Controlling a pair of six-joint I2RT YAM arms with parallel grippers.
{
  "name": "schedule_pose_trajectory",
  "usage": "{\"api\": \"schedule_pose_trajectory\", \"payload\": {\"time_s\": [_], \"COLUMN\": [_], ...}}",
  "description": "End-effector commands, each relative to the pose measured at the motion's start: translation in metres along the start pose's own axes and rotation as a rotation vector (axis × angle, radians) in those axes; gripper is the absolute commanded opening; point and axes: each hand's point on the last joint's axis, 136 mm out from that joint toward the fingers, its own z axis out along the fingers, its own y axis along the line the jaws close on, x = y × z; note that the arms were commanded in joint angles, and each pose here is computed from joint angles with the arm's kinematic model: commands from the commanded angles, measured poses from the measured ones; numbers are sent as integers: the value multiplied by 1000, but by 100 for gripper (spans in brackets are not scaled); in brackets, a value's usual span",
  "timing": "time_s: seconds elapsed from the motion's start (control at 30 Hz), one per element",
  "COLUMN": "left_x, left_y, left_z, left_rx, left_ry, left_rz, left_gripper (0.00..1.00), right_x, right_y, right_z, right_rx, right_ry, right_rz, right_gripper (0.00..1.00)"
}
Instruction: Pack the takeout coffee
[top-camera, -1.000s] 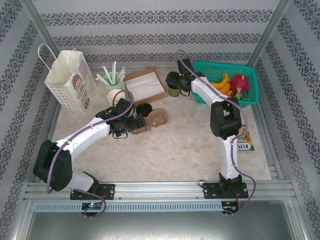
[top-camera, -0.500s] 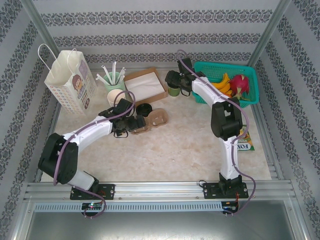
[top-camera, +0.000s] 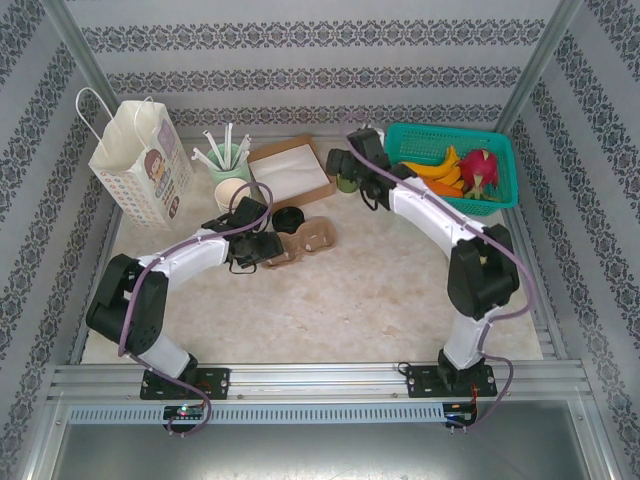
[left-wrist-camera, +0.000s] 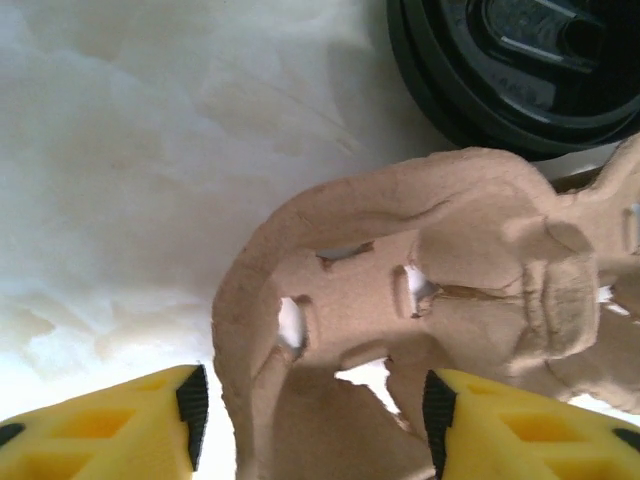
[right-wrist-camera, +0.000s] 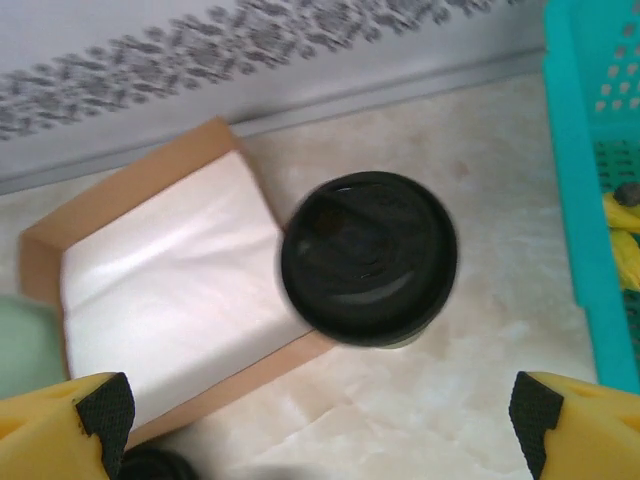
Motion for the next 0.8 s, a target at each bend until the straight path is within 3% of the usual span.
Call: {"api": "schedule_pose_trajectory", "payload": {"time_s": [0.0,0.17,0.43,0.6,0.77], "left_x": [-8,-5,0,3,2], "left_y": [4,8,7,-5,-10], "left_z": [2,1,4,5,5], "left_rx": [-22,-46,-84,-71,-61], "left_ry": [-14,5,41,55,58], "left_rz": [22,61,138,178,179], "left_gripper": [46,25,16,14,15], "right_x": [-1,30,122,157,179], "right_y": [2,6,38,62,58], "right_z": [-21,-41,-41,-37,-18], "right_rx": [0,-83,-373,-494,-414], "right_ry": [-86,-51,298,453,551], "right_rz": [-35,-13,-30,-47,23], "right_gripper": [98,98,98,98,98]}}
